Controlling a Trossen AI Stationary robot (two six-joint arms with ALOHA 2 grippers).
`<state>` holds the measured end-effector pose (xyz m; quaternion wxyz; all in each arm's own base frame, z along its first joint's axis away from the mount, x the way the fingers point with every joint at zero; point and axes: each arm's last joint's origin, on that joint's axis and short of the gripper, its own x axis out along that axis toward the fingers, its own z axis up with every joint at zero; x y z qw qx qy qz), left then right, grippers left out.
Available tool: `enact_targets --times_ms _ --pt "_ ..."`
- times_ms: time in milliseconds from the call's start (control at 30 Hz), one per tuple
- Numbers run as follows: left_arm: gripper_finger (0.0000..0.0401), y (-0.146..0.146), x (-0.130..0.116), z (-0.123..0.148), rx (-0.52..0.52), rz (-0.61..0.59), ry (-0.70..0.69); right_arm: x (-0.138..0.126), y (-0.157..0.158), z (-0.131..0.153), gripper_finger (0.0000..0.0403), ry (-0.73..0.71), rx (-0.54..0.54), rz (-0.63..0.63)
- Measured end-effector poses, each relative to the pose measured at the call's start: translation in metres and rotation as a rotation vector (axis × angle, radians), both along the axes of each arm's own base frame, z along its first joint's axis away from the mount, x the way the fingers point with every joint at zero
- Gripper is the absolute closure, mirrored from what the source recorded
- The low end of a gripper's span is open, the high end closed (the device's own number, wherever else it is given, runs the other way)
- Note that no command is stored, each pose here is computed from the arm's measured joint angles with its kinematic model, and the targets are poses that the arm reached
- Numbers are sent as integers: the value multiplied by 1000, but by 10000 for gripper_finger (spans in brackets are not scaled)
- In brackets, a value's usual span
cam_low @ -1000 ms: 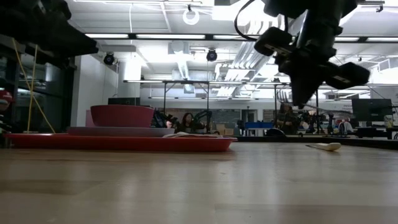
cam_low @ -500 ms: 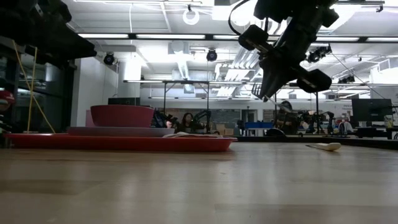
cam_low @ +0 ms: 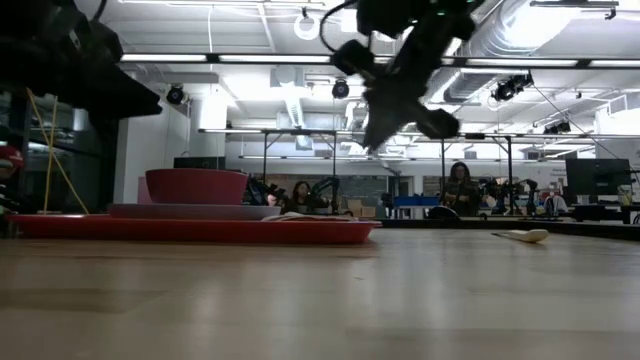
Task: Set up tray
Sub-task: Put the blue fork on the white table napkin on the red serving tray
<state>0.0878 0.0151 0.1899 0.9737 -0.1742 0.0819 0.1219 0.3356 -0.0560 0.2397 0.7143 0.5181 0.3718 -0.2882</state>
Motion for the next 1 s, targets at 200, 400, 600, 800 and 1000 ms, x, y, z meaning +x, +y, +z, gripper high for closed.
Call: enact_targets --times_ms 200,400,600,800,1000 --pt "263 -1 5 -8 -3 -42 -42 31 -27 13 403 -30 -22 26" --pt "263 -1 5 -8 32 -53 -32 52 -49 19 403 -47 -55 22" --pt "263 -1 5 -8 39 -57 -30 66 -60 6 403 -14 -46 21" --pt "263 -1 5 -8 39 -63 -30 69 -62 -5 403 16 -12 -27" --pt "263 -1 5 -8 39 -64 -30 69 -65 -9 403 33 -8 -83"
